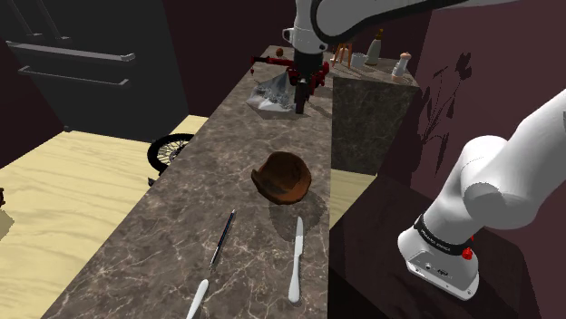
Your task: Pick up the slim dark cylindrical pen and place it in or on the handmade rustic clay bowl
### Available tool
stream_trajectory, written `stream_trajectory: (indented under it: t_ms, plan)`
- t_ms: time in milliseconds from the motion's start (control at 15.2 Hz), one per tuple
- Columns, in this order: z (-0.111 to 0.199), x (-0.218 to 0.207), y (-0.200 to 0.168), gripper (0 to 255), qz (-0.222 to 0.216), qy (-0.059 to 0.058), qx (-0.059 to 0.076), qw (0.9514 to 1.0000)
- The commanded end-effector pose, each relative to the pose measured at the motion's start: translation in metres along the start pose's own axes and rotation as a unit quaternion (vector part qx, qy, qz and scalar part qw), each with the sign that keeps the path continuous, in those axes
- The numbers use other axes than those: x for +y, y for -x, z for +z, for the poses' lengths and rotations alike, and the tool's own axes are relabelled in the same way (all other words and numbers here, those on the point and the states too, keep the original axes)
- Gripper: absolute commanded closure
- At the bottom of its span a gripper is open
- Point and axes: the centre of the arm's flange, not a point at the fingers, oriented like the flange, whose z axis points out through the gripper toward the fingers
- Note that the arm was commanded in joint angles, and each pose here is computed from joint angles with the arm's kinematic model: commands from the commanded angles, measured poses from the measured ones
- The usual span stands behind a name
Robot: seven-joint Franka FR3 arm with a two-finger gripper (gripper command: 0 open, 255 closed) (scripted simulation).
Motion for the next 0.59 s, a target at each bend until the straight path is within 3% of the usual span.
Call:
stream_trajectory:
  t_ms: [0,264,528]
  plan:
    - [0.010,-0.010,-0.020,0,-0.040,-0.001,0.003,0.9992]
    - [0.032,-0.038,-0.057,0,-0.119,-0.003,0.008,0.9929]
    - [0.053,-0.072,-0.089,0,-0.196,-0.005,0.013,0.9805]
